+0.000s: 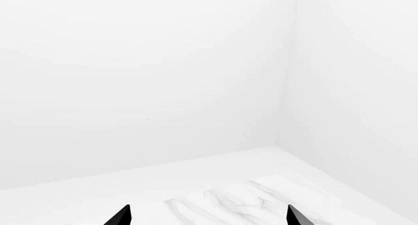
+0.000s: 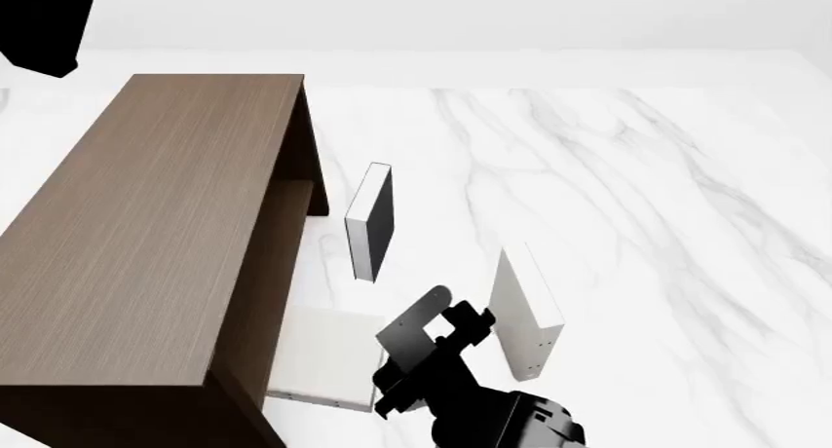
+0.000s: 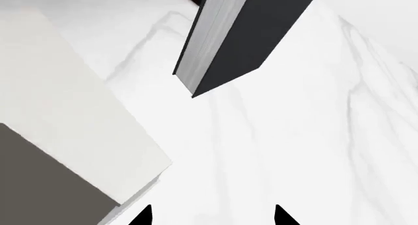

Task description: Pick up the book on the right and place it under the cabinet shelf.

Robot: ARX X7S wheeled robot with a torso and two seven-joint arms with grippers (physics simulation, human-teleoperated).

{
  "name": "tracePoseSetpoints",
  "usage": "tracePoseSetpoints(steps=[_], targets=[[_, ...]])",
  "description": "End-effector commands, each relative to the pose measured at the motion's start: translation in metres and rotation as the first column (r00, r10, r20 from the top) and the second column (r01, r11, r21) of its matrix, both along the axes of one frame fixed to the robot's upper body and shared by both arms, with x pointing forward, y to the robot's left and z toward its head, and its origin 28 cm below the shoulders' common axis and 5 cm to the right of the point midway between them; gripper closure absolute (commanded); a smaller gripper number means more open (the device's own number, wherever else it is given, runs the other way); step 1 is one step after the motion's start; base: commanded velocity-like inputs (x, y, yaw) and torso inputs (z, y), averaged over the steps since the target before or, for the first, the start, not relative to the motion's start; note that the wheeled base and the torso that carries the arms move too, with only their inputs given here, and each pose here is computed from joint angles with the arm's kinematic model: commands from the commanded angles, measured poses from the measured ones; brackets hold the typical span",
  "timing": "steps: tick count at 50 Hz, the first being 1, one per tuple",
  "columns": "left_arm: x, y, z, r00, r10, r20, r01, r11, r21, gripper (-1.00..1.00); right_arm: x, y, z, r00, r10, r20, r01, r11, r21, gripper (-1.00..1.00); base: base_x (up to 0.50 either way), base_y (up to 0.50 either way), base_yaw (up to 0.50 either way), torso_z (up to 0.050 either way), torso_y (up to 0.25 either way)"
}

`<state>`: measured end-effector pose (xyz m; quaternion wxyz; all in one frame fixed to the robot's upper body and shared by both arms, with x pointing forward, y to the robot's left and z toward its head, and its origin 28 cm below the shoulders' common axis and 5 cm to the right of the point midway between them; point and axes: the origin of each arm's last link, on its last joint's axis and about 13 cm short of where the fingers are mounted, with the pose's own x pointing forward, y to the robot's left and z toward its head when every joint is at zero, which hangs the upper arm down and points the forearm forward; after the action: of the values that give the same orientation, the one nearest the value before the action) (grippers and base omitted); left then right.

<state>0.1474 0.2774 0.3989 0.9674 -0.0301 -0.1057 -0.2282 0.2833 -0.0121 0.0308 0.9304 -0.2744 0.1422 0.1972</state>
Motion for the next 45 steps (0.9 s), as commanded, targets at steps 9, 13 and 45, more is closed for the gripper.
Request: tracePoseSetpoints(steps=[9, 13, 45], targets=[[-0.003, 0.000, 0.000, 1.000, 0.008, -0.001, -0.008, 1.000, -0.002, -1.00, -0.004, 0.021, 0.004, 0.994, 0.095, -0.051, -0.090, 0.991, 0.102, -1.00, 0.00, 0.00, 0.00, 0.000, 0.000], [-0.003, 0.001, 0.000, 1.000, 0.011, -0.003, -0.011, 1.000, -0.002, -1.00, -0.002, 0.023, 0.002, 0.994, 0.099, -0.053, -0.093, 0.989, 0.114, -1.00, 0.00, 0.00, 0.00, 0.000, 0.000], [-0.010, 0.001, 0.003, 0.999, 0.048, -0.007, -0.048, 0.999, 0.010, -1.00, 0.010, 0.049, -0.015, 0.987, 0.151, -0.059, -0.141, 0.979, 0.146, -1.00, 0.00, 0.00, 0.00, 0.000, -0.002]])
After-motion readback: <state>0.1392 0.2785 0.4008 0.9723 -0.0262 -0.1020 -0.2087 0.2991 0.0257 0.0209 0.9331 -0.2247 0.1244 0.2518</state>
